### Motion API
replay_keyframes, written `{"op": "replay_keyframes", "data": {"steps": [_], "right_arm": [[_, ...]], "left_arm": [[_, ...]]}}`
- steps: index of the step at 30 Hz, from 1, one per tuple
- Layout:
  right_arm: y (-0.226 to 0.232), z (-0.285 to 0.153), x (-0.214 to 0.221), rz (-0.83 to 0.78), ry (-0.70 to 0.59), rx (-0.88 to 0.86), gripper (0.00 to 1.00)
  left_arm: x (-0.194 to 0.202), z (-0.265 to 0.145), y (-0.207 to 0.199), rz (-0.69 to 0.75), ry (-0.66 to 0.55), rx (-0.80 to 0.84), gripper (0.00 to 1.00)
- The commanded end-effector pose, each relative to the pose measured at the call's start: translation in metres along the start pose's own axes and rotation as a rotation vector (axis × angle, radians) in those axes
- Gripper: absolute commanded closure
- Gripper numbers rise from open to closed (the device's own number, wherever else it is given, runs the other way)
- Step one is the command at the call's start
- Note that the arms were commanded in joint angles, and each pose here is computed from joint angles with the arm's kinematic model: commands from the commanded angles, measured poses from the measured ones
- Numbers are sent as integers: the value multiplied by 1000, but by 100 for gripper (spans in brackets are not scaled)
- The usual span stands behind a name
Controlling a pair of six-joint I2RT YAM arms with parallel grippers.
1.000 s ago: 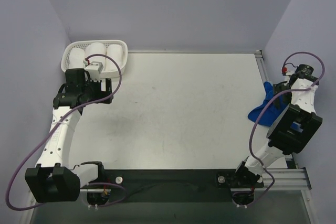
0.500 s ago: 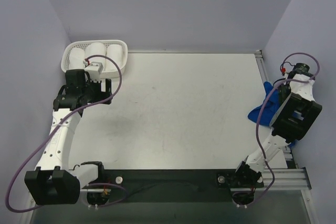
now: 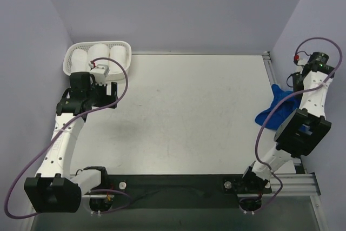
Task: Roll the towels
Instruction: Grab a towel with the right arm, then move the towel to the center of the board
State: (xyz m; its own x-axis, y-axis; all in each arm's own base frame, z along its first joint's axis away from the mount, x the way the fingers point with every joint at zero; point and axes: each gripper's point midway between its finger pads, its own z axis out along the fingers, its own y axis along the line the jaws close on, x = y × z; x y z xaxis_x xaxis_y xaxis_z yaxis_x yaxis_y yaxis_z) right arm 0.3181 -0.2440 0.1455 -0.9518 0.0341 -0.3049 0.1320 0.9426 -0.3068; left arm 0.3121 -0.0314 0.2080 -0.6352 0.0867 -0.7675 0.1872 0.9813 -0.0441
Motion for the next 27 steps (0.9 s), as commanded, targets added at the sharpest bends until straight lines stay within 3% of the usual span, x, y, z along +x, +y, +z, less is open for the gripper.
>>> {"op": "replay_keyframes", "data": {"steps": [1,5,10,14,19,21,23,27], "right_arm": [[33,-94,-29,-41,-195,-79,100],[79,-155,-60,-137,-342,-131,100],[149,-239,-95,-275,-541,-285,100],[221,-314,-104,-430,-729,-439,100],[262,-377,-100,-513,-898,-552,100],[278,-382,-94,-542,-894,-627,100],[292,-356,-89,-575,-816,-643,100],[299,-267,-72,-617,-592,-592,100]], "left_arm": [[-17,-5,-3,21,-54,17,3],[-20,-8,-10,-11,-28,57,3],[-27,-11,-10,-167,3,137,2],[-40,-22,13,-313,-44,187,3],[-49,-33,22,-330,-86,208,3],[-50,-36,23,-319,-95,205,3],[-49,-37,21,-290,-98,218,3],[-41,-37,13,-208,-98,264,3]]}}
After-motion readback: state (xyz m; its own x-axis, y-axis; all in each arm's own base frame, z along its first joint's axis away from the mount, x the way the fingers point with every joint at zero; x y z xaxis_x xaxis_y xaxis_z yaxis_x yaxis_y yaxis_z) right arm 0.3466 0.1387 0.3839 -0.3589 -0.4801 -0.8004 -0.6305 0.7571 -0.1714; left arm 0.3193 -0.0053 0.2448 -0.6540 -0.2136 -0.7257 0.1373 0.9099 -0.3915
